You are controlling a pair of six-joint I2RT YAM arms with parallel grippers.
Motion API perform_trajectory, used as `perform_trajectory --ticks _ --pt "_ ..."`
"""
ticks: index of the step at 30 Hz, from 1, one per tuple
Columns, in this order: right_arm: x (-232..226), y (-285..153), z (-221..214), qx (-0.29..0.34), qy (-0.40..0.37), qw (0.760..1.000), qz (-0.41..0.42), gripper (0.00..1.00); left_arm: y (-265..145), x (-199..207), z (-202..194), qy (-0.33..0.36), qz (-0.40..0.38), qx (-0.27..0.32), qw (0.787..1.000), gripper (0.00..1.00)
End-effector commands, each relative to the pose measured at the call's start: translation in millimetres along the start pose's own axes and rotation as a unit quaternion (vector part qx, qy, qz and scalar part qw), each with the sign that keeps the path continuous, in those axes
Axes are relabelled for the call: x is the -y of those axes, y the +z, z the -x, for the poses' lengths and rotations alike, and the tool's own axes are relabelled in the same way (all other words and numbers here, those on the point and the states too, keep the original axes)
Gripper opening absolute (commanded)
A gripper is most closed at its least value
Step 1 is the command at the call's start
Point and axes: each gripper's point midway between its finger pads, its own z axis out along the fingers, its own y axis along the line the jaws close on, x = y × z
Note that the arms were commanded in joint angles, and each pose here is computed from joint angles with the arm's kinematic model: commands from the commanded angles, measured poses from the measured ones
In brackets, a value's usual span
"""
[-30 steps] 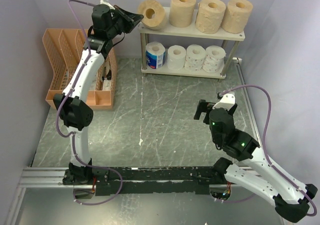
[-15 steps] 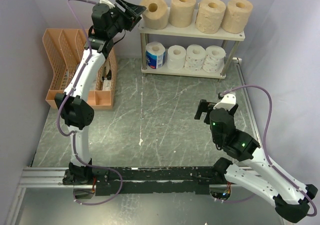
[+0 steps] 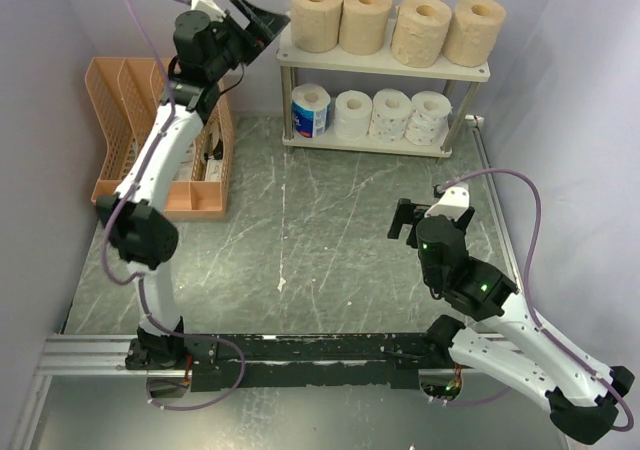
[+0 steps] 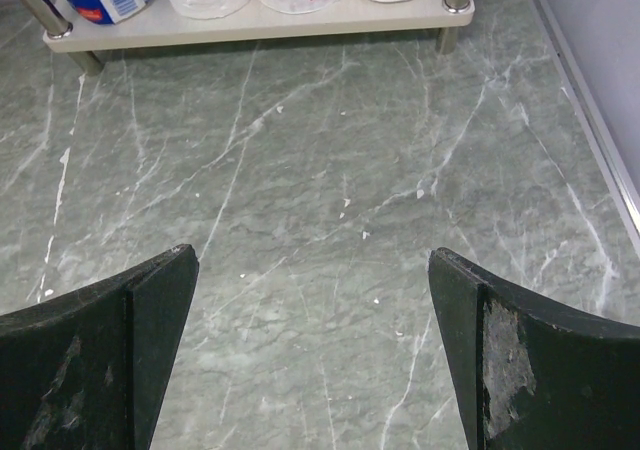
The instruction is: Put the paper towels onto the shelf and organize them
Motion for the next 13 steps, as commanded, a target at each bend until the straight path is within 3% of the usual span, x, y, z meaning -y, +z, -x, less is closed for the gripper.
perform_trajectory --ticks 1,4,7,10,13 --pt "-2.2 -1.3 10.9 0.011 0.036 0.999 -0.003 1.0 -87.6 53.5 44.7 0.152 -0.027 0.035 0.987 1.0" --pt "8.1 -2.0 18.0 0.015 0.103 0.993 -0.054 1.0 -134.5 23.1 43.0 0.282 0.063 -0.012 0.957 1.0" --pt "15.9 -3.6 13.1 -0.005 0.137 0.986 -0.099 1.0 -195.4 -8.3 47.7 0.441 0.145 -0.051 0.884 1.0" --pt "8.2 -0.8 10.1 -0.009 0.125 0.989 -0.083 1.0 -267.9 -10.8 78.6 0.519 0.228 0.008 0.824 1.0" --pt "15.6 -4.7 22.5 0.011 0.142 0.985 -0.094 1.0 -328.1 4.9 76.7 0.559 0.225 0.029 0.798 1.0"
